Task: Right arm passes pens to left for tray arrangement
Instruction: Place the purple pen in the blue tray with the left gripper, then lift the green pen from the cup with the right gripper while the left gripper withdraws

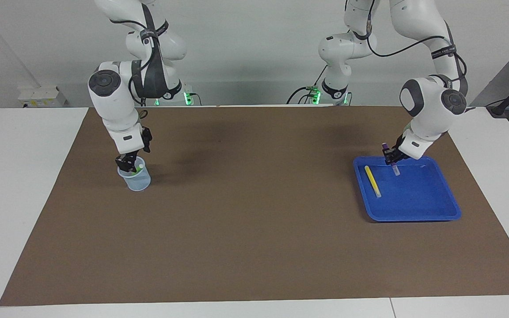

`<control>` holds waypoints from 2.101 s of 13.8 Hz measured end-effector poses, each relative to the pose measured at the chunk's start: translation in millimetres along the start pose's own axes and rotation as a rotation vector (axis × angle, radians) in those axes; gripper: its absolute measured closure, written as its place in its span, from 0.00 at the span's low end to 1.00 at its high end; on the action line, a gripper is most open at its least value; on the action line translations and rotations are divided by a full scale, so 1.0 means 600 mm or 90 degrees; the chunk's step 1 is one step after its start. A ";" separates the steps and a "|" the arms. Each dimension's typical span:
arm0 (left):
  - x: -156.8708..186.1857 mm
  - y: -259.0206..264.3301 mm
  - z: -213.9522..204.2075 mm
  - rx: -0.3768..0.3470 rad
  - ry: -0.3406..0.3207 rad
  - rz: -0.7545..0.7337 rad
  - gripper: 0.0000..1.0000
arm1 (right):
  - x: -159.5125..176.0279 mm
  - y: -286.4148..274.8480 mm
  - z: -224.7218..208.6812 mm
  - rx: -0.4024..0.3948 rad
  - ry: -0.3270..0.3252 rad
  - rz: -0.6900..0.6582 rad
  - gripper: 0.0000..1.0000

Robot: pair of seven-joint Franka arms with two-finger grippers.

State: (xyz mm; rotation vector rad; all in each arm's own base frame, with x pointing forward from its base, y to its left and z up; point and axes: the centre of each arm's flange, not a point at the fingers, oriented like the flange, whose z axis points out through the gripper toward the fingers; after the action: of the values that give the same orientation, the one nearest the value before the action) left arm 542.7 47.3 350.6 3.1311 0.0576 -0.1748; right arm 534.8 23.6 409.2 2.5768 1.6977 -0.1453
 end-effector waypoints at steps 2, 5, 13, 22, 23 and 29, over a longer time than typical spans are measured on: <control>0.026 -0.002 0.022 0.003 0.004 0.002 0.82 | 0.000 -0.003 0.008 0.003 -0.002 0.011 0.20; 0.052 -0.013 0.058 0.002 0.016 -0.004 0.82 | -0.001 -0.005 0.012 0.005 -0.002 0.015 0.20; 0.064 -0.023 0.077 0.002 0.029 -0.008 0.82 | -0.011 -0.006 0.037 -0.004 0.005 0.022 0.40; 0.074 -0.013 0.094 -0.001 0.035 -0.027 0.00 | -0.019 0.001 0.048 -0.002 0.007 0.029 0.60; 0.075 -0.009 0.094 -0.002 0.037 -0.049 0.00 | -0.018 0.001 0.046 -0.003 0.007 0.028 0.67; 0.100 0.030 0.023 -0.001 0.020 -0.086 0.00 | -0.014 0.015 0.030 -0.018 0.015 0.020 0.81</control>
State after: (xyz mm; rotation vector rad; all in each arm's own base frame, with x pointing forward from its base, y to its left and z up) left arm 601.3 31.2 330.5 3.1283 0.2700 -0.1267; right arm 539.1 10.7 392.0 2.5936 1.6528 -0.0891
